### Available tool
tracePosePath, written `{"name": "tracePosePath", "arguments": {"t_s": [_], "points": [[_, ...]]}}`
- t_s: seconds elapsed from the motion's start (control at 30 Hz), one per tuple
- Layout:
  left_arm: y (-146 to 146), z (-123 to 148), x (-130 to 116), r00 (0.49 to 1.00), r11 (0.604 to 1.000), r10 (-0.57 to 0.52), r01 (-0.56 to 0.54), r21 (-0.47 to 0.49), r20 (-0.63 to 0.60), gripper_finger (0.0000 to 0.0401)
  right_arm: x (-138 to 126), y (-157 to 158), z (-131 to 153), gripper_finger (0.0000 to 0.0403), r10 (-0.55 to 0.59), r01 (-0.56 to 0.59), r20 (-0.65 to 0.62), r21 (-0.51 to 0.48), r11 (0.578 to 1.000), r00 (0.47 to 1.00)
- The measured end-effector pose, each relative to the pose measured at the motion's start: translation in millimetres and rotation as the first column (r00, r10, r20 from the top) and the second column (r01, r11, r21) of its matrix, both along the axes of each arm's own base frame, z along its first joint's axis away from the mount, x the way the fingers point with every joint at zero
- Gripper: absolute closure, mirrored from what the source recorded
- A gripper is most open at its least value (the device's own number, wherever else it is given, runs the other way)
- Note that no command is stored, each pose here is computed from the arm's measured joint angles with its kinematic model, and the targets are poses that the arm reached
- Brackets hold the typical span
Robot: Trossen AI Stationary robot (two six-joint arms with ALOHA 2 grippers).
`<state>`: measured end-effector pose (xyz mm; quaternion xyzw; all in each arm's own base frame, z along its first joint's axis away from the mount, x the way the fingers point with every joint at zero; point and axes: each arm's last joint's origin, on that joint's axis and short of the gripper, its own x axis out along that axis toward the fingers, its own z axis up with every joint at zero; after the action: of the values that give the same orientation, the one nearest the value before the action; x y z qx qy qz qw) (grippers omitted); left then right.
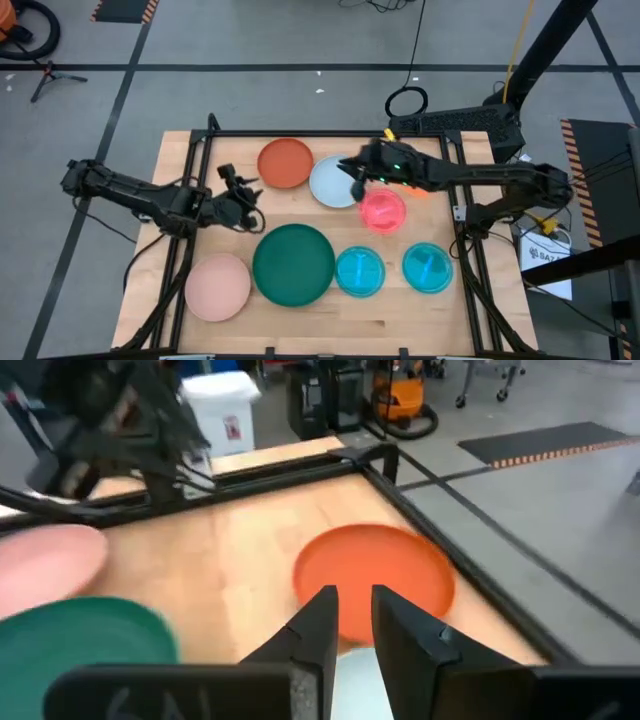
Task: Stack plastic plates
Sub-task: Stack the orange plate on top of the dark green plate
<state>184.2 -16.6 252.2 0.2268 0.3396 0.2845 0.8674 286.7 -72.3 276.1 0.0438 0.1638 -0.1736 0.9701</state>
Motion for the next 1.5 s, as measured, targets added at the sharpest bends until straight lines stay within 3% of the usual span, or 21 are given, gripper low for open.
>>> {"name": "tracePosePath", "arguments": {"t_s": [0.2,0.33,0.5,0.73,0.93,1.07,1.5], "points": [[15.3,7.7,-16.0,0.976,0.978,0.201,-0.205,0.048,0.080,0.0236,38.6,-15.1,3.3,0.0342,0.004,-0.006,-0.118,-0.020,1.000,0.993],[20.8,7.1,-21.5,0.964,0.964,0.256,-0.260,0.059,0.073,0.0236,64.4,-22.0,0.2,0.0341,0.014,-0.018,-0.182,-0.025,1.000,0.983],[25.3,4.4,-25.5,0.960,0.956,0.281,-0.281,0.086,0.020,0.0236,91.9,-28.3,-10.9,0.0324,0.047,-0.071,-0.250,-0.087,0.994,0.967],[26.0,1.5,-29.8,0.946,0.945,0.323,-0.324,0.046,0.035,0.0236,121.8,-33.1,-30.6,0.0267,0.128,-0.181,-0.316,-0.143,0.973,0.940],[24.5,-2.1,-33.6,0.939,0.939,0.343,-0.342,-0.021,0.037,0.0236,149.8,-35.3,-50.6,0.0240,0.224,-0.270,-0.329,-0.101,0.957,0.917],[20.2,-2.2,-33.7,0.943,0.944,0.328,-0.327,-0.037,0.052,0.0236,169.5,-42.9,-55.8,0.0239,0.222,-0.269,-0.346,-0.094,0.959,0.912],[12.3,-2.3,-34.2,0.952,0.955,0.297,-0.293,-0.052,0.072,0.0236,207.5,-51.9,-100.4,0.0240,0.248,-0.255,-0.550,0.066,0.965,0.797]]}}
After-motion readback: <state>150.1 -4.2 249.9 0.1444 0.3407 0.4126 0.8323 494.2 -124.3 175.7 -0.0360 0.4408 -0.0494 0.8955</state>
